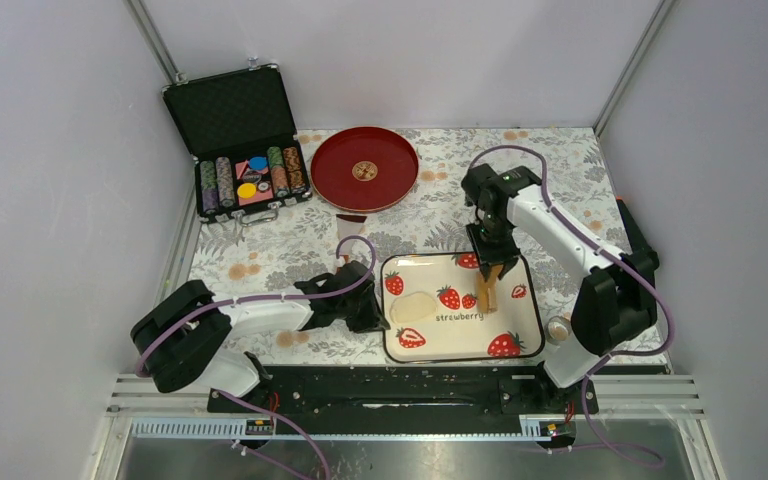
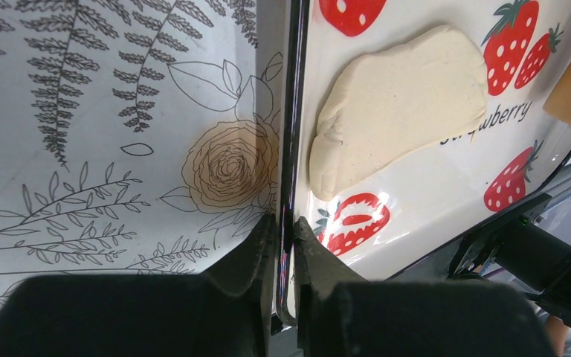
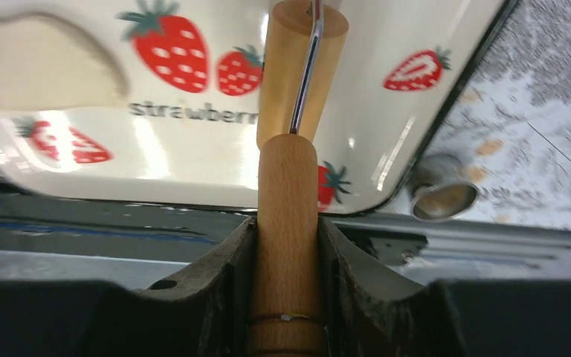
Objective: Roll out the dumpling wrappers from the dough
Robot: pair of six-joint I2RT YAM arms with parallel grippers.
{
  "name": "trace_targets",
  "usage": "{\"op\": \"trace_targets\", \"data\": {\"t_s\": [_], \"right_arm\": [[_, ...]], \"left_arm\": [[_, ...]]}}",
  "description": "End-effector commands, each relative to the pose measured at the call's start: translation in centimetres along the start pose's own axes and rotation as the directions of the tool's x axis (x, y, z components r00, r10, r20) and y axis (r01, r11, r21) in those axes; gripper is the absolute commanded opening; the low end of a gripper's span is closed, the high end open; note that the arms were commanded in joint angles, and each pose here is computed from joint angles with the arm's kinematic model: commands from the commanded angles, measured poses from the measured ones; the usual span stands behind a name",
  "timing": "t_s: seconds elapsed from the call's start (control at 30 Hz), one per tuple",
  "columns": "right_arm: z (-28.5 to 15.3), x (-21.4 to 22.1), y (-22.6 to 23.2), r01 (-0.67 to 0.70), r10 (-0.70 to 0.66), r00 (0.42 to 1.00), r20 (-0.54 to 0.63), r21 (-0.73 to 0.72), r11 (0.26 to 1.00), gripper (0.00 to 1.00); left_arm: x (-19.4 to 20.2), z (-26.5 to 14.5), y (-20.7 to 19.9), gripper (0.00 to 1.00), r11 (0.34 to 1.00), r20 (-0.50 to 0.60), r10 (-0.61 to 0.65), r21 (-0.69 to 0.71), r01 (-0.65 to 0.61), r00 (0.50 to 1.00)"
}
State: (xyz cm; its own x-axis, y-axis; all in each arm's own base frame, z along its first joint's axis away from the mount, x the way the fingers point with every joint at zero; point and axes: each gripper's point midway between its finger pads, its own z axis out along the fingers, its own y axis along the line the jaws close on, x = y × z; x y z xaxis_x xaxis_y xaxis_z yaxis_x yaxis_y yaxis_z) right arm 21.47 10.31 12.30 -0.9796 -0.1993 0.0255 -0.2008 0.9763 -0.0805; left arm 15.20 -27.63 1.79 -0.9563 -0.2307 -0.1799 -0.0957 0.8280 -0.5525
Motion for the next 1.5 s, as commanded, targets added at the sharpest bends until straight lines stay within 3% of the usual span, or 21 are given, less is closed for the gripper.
{"op": "trace_targets", "data": {"t_s": [0.0, 0.3, 0.8, 1.2, 1.47], "right_arm": [[-3.8, -2.0, 3.5, 0.027, 0.002, 0.991, 0.132, -0.218, 0.976, 0.0], [-7.5, -3.2, 7.3, 0.043, 0.028, 0.984, 0.179, -0.379, 0.924, 0.0], [-3.3, -2.0, 13.0, 0.158, -0.123, 0.983, 0.138, -0.276, 0.948, 0.0], [2.7, -0.8, 10.7, 0.176, -0.167, 0.983, 0.072, -0.135, 0.975, 0.0], [3.4, -0.4, 7.2, 0.17, -0.173, 0.983, 0.066, 0.043, 0.984, 0.0]], "left_arm": [[0.8, -0.1, 4.3, 0.0, 0.988, -0.005, 0.003, -0.153, -0.004, 1.0], [0.8, 0.0, 4.3, 0.0, 0.988, -0.007, 0.004, -0.155, -0.005, 1.0], [0.7, 0.0, 4.3, 0.0, 0.988, -0.008, 0.005, -0.157, -0.006, 1.0], [0.8, 0.0, 4.4, 0.0, 0.987, -0.007, 0.004, -0.158, -0.005, 1.0], [0.8, 0.0, 4.3, 0.0, 0.988, -0.006, 0.002, -0.156, -0.003, 1.0]]}}
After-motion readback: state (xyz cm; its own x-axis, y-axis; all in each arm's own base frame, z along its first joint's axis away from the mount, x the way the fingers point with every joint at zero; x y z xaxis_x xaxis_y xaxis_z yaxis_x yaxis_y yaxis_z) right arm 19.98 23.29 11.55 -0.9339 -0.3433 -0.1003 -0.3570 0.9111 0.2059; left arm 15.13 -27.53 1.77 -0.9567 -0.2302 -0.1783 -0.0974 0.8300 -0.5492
